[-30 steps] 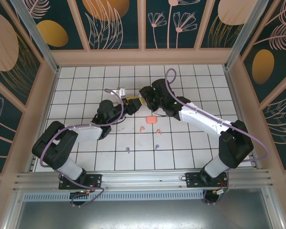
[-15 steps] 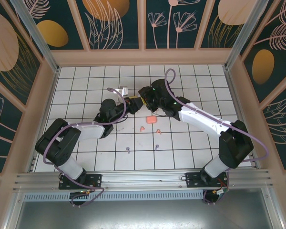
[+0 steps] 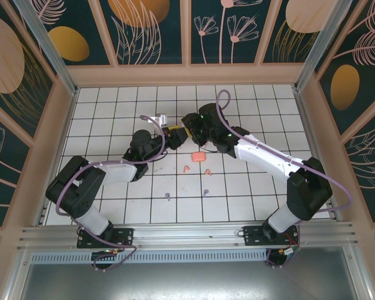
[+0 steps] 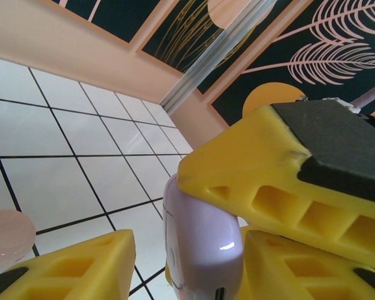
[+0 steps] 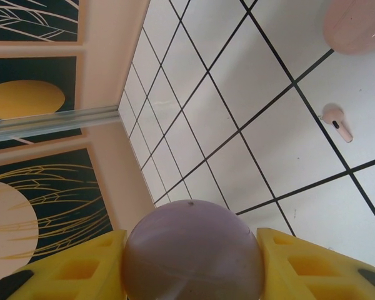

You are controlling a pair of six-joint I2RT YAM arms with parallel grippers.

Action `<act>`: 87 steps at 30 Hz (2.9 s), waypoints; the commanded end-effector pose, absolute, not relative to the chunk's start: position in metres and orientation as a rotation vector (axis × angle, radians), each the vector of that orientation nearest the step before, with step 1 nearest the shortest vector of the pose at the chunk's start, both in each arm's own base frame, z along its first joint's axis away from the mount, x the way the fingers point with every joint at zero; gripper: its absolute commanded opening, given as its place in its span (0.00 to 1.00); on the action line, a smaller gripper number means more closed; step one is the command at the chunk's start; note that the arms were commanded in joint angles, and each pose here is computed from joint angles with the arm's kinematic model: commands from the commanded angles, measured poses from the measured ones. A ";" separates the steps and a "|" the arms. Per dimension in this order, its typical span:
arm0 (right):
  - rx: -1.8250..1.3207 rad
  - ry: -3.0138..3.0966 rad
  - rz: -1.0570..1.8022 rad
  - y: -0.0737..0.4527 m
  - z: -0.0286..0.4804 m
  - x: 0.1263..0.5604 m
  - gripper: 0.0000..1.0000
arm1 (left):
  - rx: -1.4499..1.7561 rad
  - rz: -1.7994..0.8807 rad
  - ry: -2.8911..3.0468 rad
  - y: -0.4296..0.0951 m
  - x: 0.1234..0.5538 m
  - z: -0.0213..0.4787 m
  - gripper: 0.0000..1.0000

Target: Insert the wireless bluetooth earbuds into the charging case

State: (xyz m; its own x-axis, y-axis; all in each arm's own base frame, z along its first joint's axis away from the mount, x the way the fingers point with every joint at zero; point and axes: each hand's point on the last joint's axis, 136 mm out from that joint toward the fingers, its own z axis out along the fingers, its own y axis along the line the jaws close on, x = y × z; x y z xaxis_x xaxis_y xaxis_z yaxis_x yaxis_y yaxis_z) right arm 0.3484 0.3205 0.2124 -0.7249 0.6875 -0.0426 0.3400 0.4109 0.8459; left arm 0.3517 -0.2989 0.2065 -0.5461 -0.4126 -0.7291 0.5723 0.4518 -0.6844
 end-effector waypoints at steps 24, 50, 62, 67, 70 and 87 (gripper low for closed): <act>0.872 2.234 1.285 0.318 0.229 0.351 0.47 | 0.176 -1.287 1.662 -0.299 0.344 0.228 0.25; 0.679 2.019 1.146 0.239 0.280 0.354 0.84 | 0.160 -1.358 1.673 -0.300 0.336 0.217 0.00; -0.155 1.984 0.977 0.217 0.245 0.310 0.85 | 0.467 -1.362 1.748 -0.306 0.329 0.236 0.00; -0.319 1.967 1.074 0.236 0.238 0.294 0.84 | 0.553 -1.447 1.746 -0.315 0.322 0.241 0.00; -0.362 1.970 1.103 0.242 0.239 0.294 0.84 | 0.575 -1.490 1.746 -0.320 0.320 0.241 0.00; -0.364 1.961 1.113 0.259 0.245 0.324 0.81 | 0.588 -1.546 1.741 -0.325 0.319 0.243 0.00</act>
State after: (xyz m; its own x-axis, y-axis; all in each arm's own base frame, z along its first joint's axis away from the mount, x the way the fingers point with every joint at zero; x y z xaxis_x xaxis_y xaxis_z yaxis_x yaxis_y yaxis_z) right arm 0.3149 0.2530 0.2230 -0.6634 0.1281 -0.7372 -0.5461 0.5906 0.5941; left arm 0.3201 -0.3219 0.2272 -0.6537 -0.1207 -0.7471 0.7171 0.2168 -0.6624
